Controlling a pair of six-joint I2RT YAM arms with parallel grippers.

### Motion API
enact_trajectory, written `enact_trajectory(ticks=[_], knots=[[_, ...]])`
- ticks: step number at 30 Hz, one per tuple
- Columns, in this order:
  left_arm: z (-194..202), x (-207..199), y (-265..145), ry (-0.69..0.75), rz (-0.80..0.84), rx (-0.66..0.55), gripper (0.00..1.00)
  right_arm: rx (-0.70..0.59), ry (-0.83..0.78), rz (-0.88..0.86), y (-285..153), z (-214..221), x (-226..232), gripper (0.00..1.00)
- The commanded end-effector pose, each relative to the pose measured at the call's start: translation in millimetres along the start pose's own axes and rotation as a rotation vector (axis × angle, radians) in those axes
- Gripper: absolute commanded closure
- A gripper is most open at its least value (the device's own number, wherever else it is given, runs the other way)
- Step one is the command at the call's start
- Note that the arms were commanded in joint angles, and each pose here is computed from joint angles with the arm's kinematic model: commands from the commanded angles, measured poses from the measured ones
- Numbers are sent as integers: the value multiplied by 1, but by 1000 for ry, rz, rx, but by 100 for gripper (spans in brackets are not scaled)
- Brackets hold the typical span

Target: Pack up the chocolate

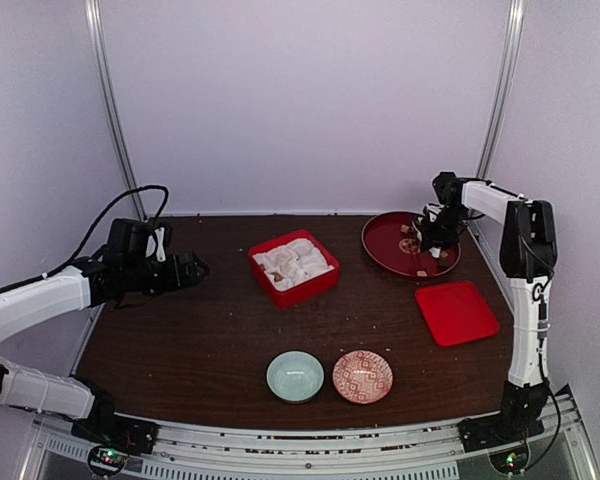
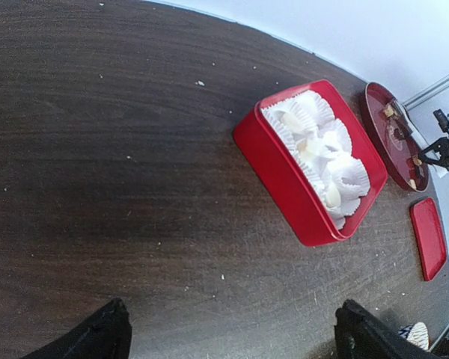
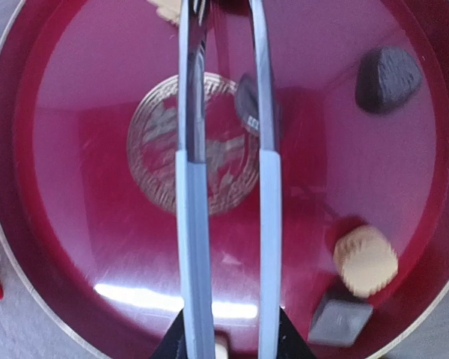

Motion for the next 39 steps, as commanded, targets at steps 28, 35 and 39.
enact_trajectory(ticks=[28,35,39], knots=[[-9,-4,-8,-6,31,-54,2,-220,-341,-360,-122,47,191,91],[-8,-4,-4,-5,33,-44,2,-169,-433,-367,-99,52,249,90],[-6,-2,-4,-6,26,-42,2,-131,-471,-346,-80,58,271,90]])
Point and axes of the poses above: each gripper's point midway between its finger pads, its own y axis out along the fingers, its own x axis along the line the jaws close on, z = x × y, the point moved 3 cm from there along -y, back along the fingers, and after that the axes turned 4 degrees about -y, right-handed, at the moved point
